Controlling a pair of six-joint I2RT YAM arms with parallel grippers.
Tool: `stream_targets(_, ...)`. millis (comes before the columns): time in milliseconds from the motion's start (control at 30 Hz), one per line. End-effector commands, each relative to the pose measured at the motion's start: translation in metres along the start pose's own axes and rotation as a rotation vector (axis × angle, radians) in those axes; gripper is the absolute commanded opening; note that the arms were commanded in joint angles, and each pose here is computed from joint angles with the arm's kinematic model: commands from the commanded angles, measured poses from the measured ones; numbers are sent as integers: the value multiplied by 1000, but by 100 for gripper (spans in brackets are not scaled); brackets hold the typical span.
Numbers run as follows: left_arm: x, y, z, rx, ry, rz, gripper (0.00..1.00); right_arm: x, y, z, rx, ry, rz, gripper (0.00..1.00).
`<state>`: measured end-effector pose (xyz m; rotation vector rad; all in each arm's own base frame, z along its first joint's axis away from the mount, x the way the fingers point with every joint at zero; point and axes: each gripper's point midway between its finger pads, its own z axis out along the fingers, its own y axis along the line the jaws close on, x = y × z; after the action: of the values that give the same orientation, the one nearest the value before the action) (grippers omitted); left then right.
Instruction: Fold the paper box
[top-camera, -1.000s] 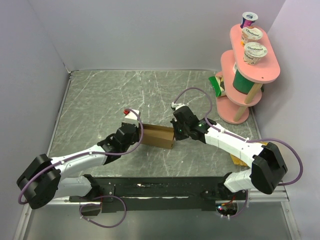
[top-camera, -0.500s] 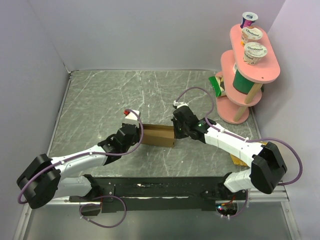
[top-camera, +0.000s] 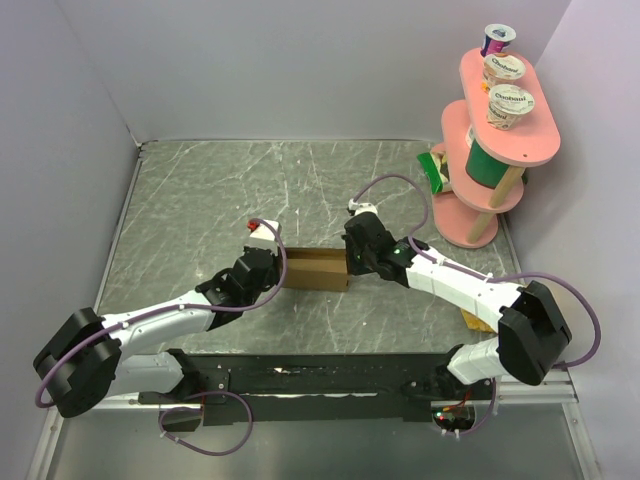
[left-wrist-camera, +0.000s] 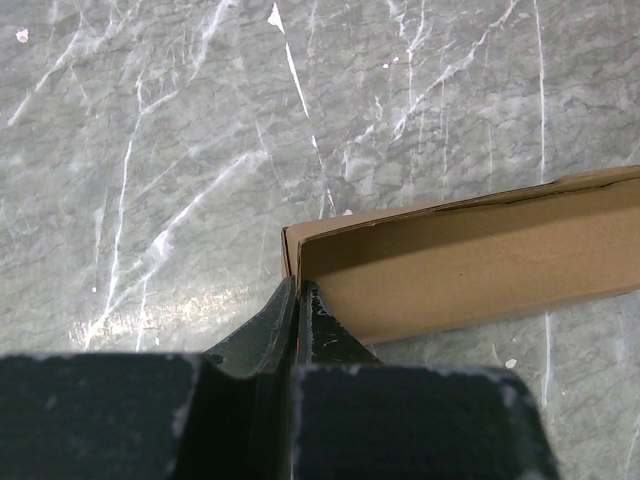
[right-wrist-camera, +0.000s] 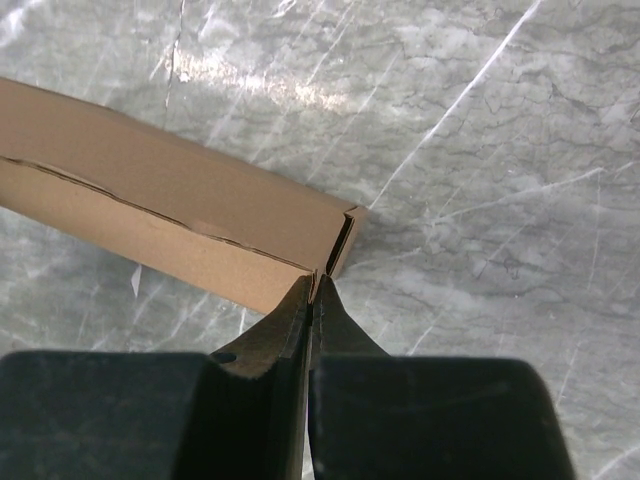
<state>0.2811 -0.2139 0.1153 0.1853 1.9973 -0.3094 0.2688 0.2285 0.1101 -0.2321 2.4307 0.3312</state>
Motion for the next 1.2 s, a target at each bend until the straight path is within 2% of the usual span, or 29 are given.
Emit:
stream_targets(0,9,-35,-8,142,51,-23,1,-10,48,4,-167,-40,36,0)
stream_targets(333,6,-30,-9,113,53,-28,1,33,42,8,-129,13,15,0)
stream_targets(600,8,-28,-10,101,57,-39,1,37,41,4,-84,-25,-1,1)
stream_targets(767,10,-24,-10,81,56,-31,1,23,39,-13,-82,-90,-11,23)
stream_targets(933,10,-21,-10,75,53,-17,1,18,34,-28,-96,-134,-20,40)
stream_targets(967,11,-21,-9,74,55,-12,1,15,34,-32,-106,-150,-19,49)
stream_targets(1100,10,-22,-8,77,56,-5,1,20,25,-37,-78,-150,-19,67)
stream_targets(1133,10,-22,-8,77,56,-5,1,23,22,-38,-67,-147,-19,74)
stream_targets(1167,10,-22,-8,76,57,-1,1,24,17,-41,-53,-147,-19,77)
